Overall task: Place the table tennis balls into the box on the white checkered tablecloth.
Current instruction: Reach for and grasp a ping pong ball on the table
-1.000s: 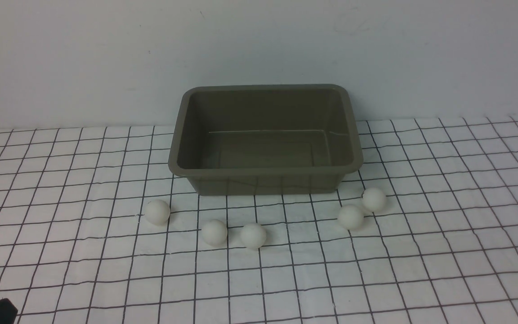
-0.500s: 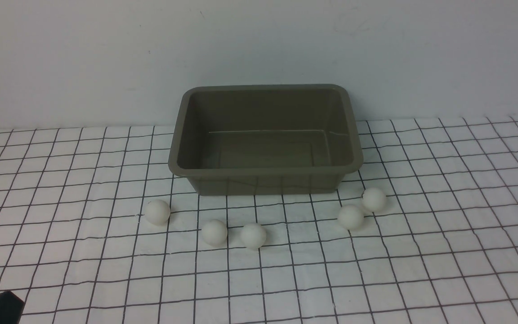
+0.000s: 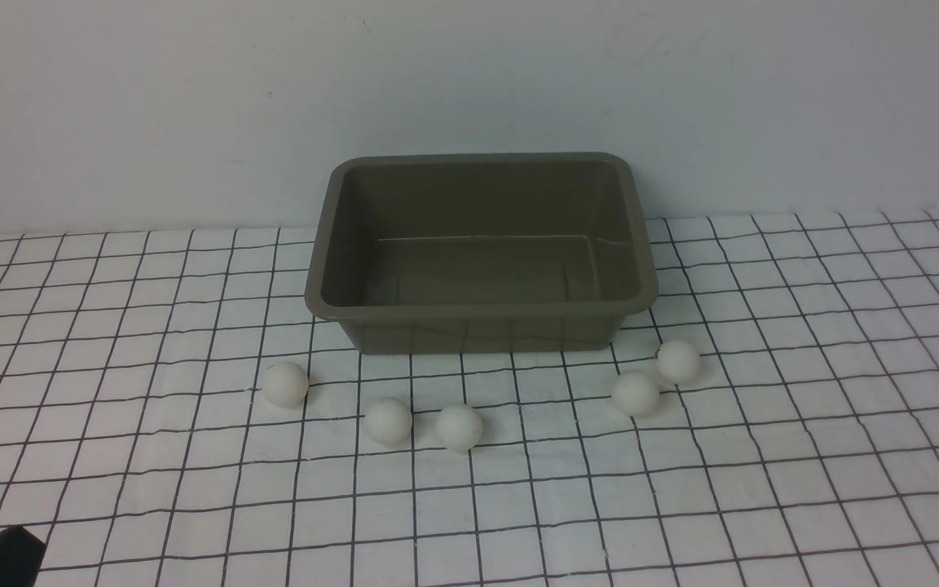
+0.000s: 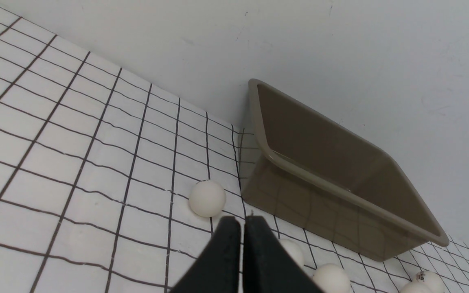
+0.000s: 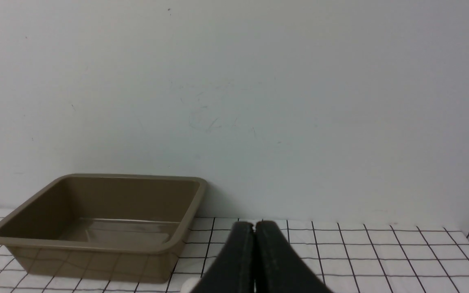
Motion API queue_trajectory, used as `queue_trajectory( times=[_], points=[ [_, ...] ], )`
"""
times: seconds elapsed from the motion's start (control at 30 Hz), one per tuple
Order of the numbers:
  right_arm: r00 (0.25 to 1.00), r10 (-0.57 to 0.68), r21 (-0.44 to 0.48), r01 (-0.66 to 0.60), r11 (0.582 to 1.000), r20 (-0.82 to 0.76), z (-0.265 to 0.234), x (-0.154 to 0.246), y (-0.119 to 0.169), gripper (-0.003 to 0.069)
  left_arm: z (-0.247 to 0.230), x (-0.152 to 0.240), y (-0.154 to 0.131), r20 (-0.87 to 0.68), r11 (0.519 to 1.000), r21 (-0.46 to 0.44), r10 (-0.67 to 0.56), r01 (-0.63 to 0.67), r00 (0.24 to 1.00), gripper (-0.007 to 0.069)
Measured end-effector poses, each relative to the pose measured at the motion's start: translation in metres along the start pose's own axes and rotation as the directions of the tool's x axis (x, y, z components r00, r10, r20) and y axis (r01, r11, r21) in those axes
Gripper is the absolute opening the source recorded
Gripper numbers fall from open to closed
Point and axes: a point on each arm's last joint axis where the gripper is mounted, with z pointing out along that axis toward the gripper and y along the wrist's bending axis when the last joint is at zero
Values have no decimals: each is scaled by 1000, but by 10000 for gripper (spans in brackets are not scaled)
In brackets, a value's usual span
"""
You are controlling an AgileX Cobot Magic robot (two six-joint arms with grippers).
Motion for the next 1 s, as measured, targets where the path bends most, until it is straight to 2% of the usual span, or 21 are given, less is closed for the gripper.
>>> queue_trajectory(
  times=[0.13, 0.2, 0.3, 0.33, 0.47, 0.63, 0.7, 0.83, 1.0],
  points=[
    [1000, 0, 0, 0, 1000, -21, 0, 2, 0, -14, 0, 0, 0, 1, 1000, 3, -13, 13, 1000, 7],
    [1000, 0, 0, 0, 1000, -21, 0, 2, 0, -14, 0, 0, -1, 2, 999, 9, -40, 40, 999, 43],
    [1000, 6, -5, -6, 1000, -22, 0, 2, 0, -14, 0, -1, -1, 6, 997, 16, -74, 74, 997, 109],
    [1000, 15, -13, -15, 1000, -24, 0, 2, 1, -14, 0, -1, -2, 6, 996, 20, -88, 88, 996, 161],
    [998, 56, -50, -57, 997, -25, 0, 2, 5, -14, 0, -1, -3, 7, 985, 38, -166, 166, 986, 291],
    [997, 77, -70, -79, 994, -28, 0, 2, 7, -14, 0, -1, -5, 0, 975, 59, -215, 214, 977, 347],
    [996, 78, -78, -80, 994, -34, 0, 3, 7, -14, 0, -1, -7, -6, 981, 67, -184, 184, 983, 346],
    [998, 12, -112, -19, 994, -57, -1, 5, 10, -14, -5, -14, -20, 15, 993, 118, -25, 23, 1000, 326],
    [998, -49, -159, 41, 986, -47, -1, 5, 14, -14, -16, -33, -45, 53, 953, 209, 212, -218, 976, 295]
  ],
)
